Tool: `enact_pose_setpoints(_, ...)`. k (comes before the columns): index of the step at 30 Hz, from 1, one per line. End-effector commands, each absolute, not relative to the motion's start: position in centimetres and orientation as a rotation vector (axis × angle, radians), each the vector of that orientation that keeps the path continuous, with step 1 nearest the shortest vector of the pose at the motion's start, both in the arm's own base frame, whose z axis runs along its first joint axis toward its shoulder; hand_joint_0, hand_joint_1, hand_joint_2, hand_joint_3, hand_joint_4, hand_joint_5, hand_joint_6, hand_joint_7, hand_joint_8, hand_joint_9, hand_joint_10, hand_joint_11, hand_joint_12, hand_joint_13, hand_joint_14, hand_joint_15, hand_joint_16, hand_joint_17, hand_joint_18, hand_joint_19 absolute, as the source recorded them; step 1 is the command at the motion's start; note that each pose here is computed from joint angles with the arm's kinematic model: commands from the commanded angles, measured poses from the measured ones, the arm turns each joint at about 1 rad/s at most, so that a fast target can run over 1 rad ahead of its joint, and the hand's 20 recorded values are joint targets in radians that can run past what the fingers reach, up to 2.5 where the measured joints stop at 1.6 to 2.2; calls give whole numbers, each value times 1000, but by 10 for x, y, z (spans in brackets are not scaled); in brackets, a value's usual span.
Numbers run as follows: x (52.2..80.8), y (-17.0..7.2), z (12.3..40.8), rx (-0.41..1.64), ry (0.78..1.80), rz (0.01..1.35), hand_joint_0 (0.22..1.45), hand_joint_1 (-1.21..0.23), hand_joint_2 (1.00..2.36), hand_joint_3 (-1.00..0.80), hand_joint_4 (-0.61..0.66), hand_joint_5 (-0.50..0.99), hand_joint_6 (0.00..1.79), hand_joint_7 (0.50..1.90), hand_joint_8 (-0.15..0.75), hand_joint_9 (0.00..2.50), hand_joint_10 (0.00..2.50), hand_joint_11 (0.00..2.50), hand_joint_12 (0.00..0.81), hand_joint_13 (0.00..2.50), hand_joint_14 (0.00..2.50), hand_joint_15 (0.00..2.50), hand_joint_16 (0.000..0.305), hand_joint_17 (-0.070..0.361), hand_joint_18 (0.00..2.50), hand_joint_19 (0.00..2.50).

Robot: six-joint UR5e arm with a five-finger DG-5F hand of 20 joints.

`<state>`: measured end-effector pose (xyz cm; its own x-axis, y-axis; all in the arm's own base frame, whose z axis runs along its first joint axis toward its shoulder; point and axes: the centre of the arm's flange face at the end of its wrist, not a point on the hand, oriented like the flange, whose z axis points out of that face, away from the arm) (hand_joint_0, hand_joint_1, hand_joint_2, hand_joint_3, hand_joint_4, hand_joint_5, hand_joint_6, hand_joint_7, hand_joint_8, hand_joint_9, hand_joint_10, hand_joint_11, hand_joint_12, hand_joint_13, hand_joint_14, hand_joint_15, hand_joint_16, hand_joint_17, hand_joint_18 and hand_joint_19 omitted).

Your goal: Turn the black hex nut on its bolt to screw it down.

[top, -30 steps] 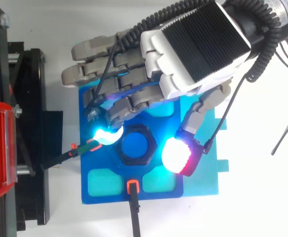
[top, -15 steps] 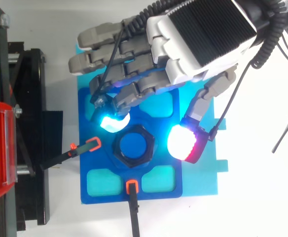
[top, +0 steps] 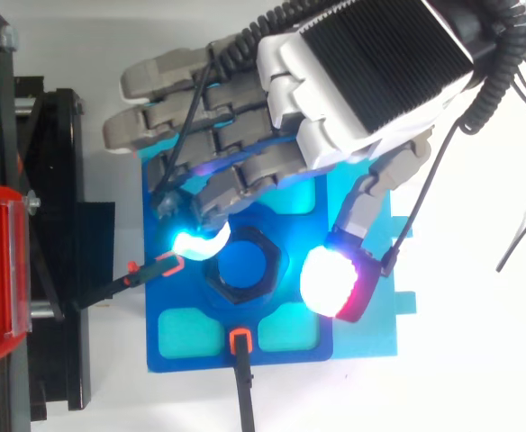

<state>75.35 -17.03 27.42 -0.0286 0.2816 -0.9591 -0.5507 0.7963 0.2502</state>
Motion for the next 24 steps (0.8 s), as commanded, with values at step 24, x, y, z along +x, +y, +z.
enact_pose_setpoints(24,766,-122,261,-232,1418,681,432,-443,1000,-500,294,-175,656,852,336,469,12,481,368,271,2,73,45,102,2,116)
